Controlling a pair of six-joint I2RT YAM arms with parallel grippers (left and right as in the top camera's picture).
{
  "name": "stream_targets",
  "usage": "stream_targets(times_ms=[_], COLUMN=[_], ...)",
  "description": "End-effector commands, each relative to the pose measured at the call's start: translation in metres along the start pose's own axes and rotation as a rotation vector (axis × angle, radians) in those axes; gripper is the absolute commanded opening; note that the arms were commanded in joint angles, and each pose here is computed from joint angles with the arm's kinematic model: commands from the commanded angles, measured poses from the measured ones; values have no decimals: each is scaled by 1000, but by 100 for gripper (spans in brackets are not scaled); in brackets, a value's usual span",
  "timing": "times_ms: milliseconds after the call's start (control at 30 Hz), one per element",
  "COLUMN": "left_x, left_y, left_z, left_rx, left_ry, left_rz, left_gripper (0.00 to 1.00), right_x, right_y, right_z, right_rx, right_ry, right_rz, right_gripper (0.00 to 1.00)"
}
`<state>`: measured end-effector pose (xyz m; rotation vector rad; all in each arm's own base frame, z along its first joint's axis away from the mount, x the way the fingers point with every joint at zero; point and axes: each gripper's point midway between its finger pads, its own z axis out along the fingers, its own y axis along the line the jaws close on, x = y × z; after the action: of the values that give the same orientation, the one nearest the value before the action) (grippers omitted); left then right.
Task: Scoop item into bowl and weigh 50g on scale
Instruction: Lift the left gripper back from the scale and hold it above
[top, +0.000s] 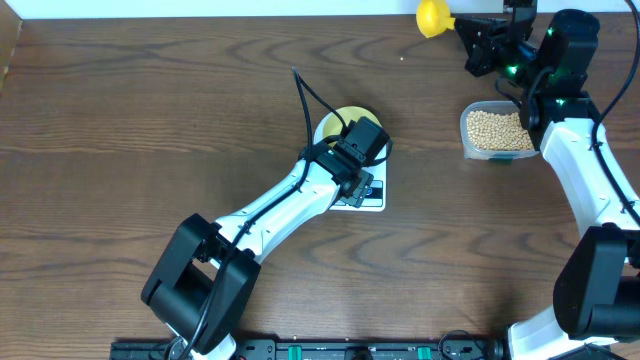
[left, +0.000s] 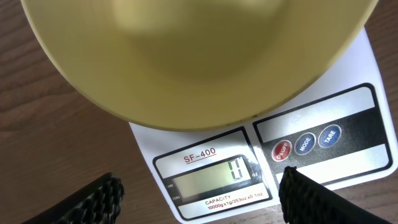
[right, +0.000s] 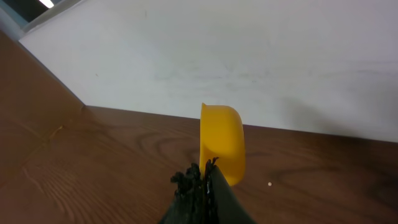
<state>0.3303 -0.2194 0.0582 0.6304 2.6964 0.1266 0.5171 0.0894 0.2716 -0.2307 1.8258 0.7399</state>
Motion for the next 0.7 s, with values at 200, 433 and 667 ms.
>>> stream_targets(times_ms=[200, 433, 667], left_x=[0, -1, -14], left_y=[4, 3, -15], left_z=[-3, -5, -45], left_rx=[-15, -13, 149], left_ry=[-7, -13, -104], left_rz=[-2, -4, 73], left_gripper=[82, 82, 82], right_x=[-5, -5, -5], right_y=[3, 3, 3], right_z=[2, 2, 2], right_rx=[-6, -6, -5], right_ry=[-6, -6, -6], right_rz=[-34, -37, -52], right_gripper=[1, 1, 1])
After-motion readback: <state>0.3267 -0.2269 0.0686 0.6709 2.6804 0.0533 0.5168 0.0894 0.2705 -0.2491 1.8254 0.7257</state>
